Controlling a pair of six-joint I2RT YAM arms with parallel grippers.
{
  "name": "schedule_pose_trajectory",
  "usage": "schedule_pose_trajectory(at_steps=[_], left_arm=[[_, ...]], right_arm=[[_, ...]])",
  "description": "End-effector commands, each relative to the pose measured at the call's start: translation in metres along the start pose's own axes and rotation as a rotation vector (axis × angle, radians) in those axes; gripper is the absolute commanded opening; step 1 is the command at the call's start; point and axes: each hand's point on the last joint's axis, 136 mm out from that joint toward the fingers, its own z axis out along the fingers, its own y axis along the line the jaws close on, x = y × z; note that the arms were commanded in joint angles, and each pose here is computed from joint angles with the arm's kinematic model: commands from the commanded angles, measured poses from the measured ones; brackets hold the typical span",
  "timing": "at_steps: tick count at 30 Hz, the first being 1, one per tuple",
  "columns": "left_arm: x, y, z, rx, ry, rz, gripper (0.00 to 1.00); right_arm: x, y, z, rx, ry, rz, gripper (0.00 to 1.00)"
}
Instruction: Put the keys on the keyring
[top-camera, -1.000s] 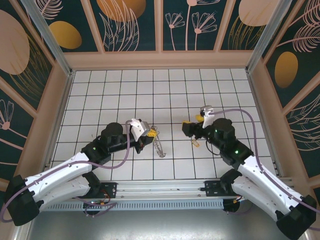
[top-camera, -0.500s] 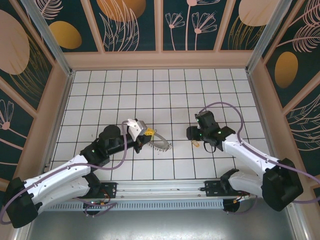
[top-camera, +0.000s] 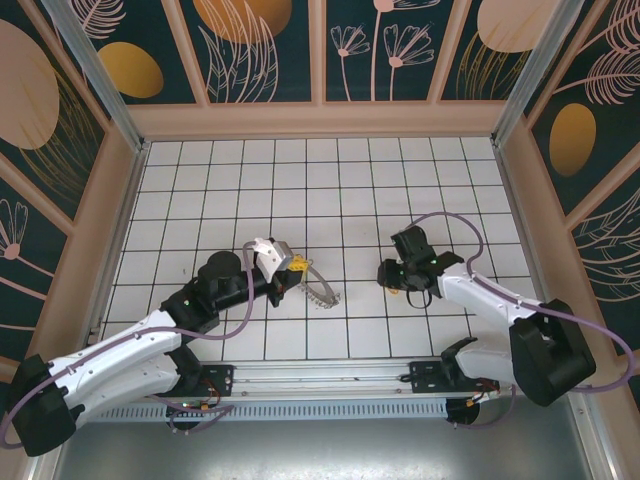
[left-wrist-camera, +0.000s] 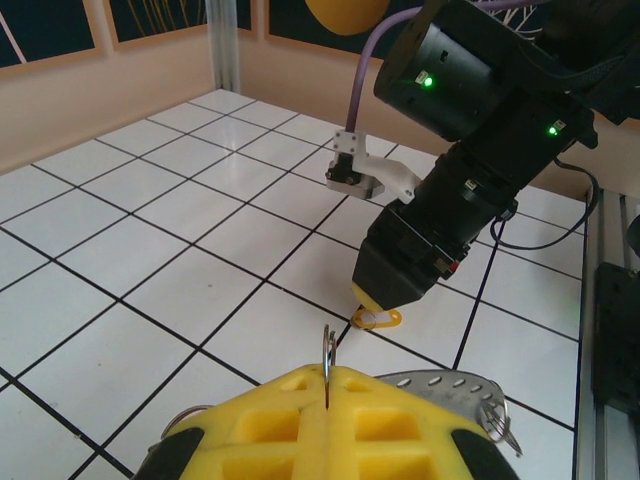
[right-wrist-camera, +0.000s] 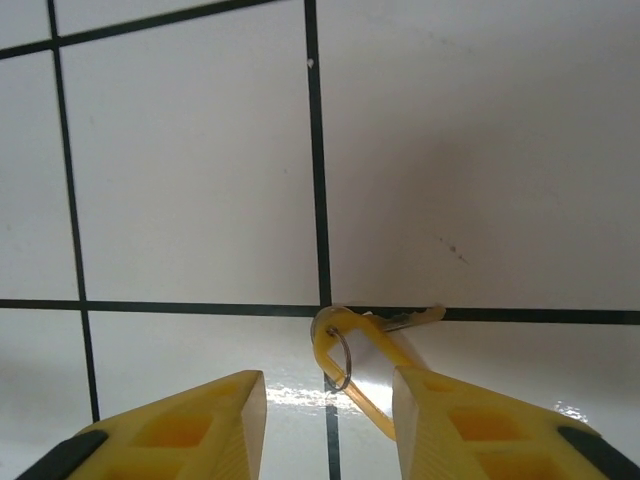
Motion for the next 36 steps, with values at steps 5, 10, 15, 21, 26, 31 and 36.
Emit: schedule_pose_trajectory(at_steps=[5,10,15,21,26,31,36], left_arm=[[-0.009,-0.004,0.002,0.026,-0.051,-0.014,0.0],[-0.011,-0.007,0.002,0.042,-0.058,-0.013,0.0],[-0.011,-0.007,0.003,0.043,-0.053,-0.015,0.0],[-0.014,-0.009,0.0,0.051,-0.067,-0.015,0.0],[-0.014,-0.008,-0.001,0.05,-0.07,-0.015,0.0],[-0.015,-0.01,-0.002,0.058,-0.077,-0.014,0.0],[-0.016,-0.01,-0.002,0.058,-0.081,-0.014,0.0]], right_arm=[[0.005,-0.002,0.012,-0.006,0.028,0.011,0.32],[0.006,-0.004,0.015,-0.011,0.035,0.015,0.27],[0.008,-0.002,0.016,-0.023,0.046,0.012,0.23],[0.011,-0.003,0.019,-0.022,0.062,0.014,0.23],[0.012,-0.003,0.021,-0.021,0.071,0.013,0.22],[0.013,-0.004,0.022,-0.017,0.075,0.013,0.23],[0.014,-0.006,0.024,-0.01,0.08,0.015,0.21]])
